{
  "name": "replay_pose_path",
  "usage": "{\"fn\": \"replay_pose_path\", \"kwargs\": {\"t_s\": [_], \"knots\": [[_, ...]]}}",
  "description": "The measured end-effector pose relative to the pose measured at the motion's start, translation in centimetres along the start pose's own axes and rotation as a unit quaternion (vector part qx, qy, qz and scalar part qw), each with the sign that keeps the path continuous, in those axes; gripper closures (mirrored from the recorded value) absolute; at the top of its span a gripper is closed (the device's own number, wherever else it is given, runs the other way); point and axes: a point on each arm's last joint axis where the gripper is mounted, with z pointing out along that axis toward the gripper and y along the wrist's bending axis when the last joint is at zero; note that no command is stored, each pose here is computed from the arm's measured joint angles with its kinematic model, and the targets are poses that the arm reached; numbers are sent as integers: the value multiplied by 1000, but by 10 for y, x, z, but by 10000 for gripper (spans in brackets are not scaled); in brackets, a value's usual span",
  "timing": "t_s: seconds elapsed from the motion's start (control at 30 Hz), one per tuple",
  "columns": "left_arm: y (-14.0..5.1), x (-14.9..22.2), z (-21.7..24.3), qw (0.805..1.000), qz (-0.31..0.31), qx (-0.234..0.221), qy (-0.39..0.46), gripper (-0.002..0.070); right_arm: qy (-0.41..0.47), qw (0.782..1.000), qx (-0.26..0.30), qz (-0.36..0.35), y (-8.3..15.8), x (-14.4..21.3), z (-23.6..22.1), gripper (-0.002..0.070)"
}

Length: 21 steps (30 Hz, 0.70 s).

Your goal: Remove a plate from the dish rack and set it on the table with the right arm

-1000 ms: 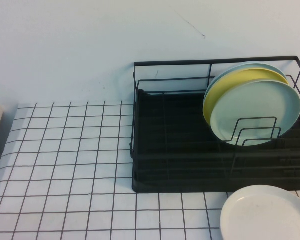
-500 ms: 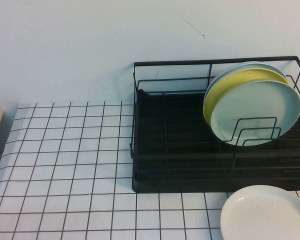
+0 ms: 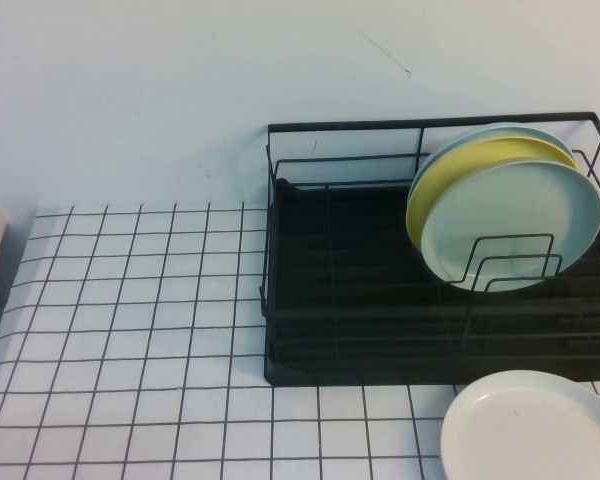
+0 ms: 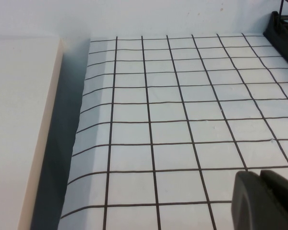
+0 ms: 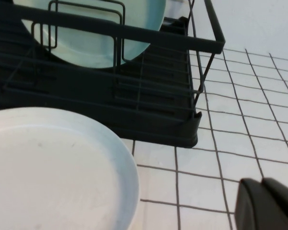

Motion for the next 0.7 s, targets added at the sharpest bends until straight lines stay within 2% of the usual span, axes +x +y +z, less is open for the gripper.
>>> {"fn": "replay_pose_path", "kwargs": {"t_s": [0.23,0.7], "knots": [[0,0,0,1000,0,0,0,678,1,1000,2,24,0,0,0,678],[0,0,0,1000,0,0,0,678,1,1000,2,25,0,0,0,678]]}}
